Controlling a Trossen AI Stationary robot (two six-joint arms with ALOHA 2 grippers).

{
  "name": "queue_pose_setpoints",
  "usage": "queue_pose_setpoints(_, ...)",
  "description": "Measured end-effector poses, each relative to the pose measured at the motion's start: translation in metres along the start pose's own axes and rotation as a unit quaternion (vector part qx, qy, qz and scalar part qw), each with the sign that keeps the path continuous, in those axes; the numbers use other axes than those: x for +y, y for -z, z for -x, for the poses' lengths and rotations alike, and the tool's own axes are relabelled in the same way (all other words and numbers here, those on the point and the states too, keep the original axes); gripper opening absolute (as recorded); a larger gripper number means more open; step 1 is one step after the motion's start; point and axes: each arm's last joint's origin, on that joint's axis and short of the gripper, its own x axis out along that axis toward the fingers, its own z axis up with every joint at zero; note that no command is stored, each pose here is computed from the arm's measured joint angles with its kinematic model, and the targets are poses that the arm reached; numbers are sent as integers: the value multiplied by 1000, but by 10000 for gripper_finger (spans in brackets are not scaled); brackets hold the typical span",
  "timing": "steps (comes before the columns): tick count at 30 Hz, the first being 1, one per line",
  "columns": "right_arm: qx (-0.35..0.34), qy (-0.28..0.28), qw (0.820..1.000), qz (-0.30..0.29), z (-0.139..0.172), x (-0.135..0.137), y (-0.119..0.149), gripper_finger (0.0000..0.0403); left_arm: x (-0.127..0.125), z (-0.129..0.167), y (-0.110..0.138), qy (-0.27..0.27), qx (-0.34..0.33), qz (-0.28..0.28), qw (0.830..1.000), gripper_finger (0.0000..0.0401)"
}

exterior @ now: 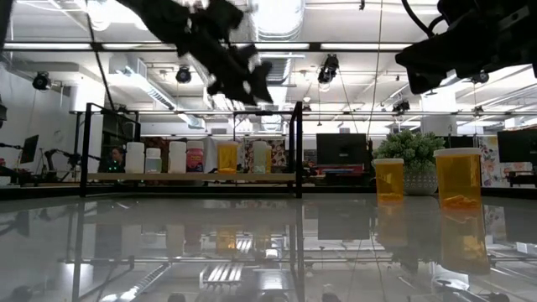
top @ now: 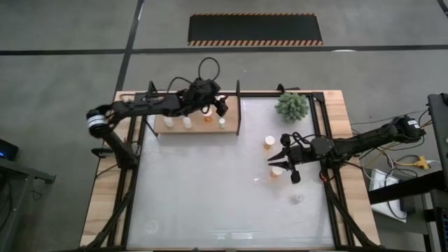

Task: Pick and place medicine bottles onto shelf by color
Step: Put the top orange pill bottle on the shelf

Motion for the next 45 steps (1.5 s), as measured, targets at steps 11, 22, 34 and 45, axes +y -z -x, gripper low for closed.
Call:
queue_pose_setpoints(11,2,0,1000,-11,0,0,0,59,-62,111,-15,169,-85,-9,982,256)
queue_pose_setpoints(22,17,0,997,-71,-3,1,5,74,-122,155,33,300,-129,-24,945,256)
queue_pose_setpoints(34,57,-3,998,-33,-20,6,-9,231,-148,192,76,390,-173,-12,905,256)
queue_pose_setpoints(45,262,78,962,5,-38,1,-18,254,-148,191,83,388,-174,-26,905,256)
